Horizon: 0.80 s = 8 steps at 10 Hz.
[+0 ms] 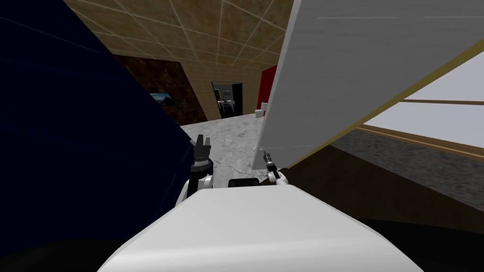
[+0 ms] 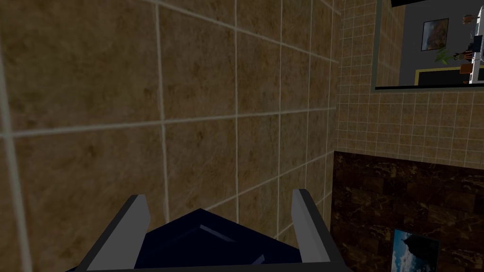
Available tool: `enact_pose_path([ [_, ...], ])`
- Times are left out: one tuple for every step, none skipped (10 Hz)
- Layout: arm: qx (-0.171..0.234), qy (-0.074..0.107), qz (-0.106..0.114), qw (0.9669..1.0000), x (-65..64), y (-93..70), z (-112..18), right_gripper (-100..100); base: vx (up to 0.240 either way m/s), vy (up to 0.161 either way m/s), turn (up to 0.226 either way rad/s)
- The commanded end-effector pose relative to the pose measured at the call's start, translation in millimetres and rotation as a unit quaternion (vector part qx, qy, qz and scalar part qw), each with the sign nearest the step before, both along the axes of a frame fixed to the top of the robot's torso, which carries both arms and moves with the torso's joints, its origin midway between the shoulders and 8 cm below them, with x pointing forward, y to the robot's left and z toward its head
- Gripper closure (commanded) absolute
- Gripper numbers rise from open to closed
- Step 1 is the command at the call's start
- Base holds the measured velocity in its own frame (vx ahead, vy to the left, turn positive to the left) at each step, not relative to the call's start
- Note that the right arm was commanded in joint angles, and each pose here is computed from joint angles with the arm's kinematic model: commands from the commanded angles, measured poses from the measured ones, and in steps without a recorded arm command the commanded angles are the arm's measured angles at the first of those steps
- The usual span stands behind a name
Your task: Push the door open
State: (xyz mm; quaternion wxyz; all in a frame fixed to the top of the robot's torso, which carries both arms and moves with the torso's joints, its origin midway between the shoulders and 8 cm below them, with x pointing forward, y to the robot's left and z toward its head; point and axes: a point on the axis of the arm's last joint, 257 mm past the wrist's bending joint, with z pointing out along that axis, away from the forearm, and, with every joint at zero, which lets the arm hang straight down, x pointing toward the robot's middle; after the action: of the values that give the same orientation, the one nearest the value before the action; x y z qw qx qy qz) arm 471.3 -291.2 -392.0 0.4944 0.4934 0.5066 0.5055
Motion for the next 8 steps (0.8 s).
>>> enact_pose_path([
  [0.001,0.001,0.003,1.0000,0.2,2.6,-1.2,-100,-0.208,0.034,-0.020],
  [0.001,0.001,0.004,1.0000,0.5,3.5,-0.8,-100,-0.208,0.053,-0.039],
  [0.001,0.001,0.006,1.0000,0.8,4.4,-0.4,-100,-0.220,0.041,-0.031],
  [0.001,0.000,0.007,1.0000,1.2,5.6,0.1,-100,-0.244,0.021,-0.040],
  [0.001,0.000,0.009,1.0000,1.4,6.4,0.4,-100,-0.246,0.036,-0.020],
  [0.001,0.000,0.008,1.0000,1.2,5.8,0.2,-100,-0.108,0.020,-0.007],
  [0.001,0.000,0.006,1.0000,0.6,5.5,-0.1,-100,0.069,0.007,0.025],
  [0.001,-0.001,0.006,1.0000,0.5,5.4,0.0,-100,0.148,-0.003,0.018],
])
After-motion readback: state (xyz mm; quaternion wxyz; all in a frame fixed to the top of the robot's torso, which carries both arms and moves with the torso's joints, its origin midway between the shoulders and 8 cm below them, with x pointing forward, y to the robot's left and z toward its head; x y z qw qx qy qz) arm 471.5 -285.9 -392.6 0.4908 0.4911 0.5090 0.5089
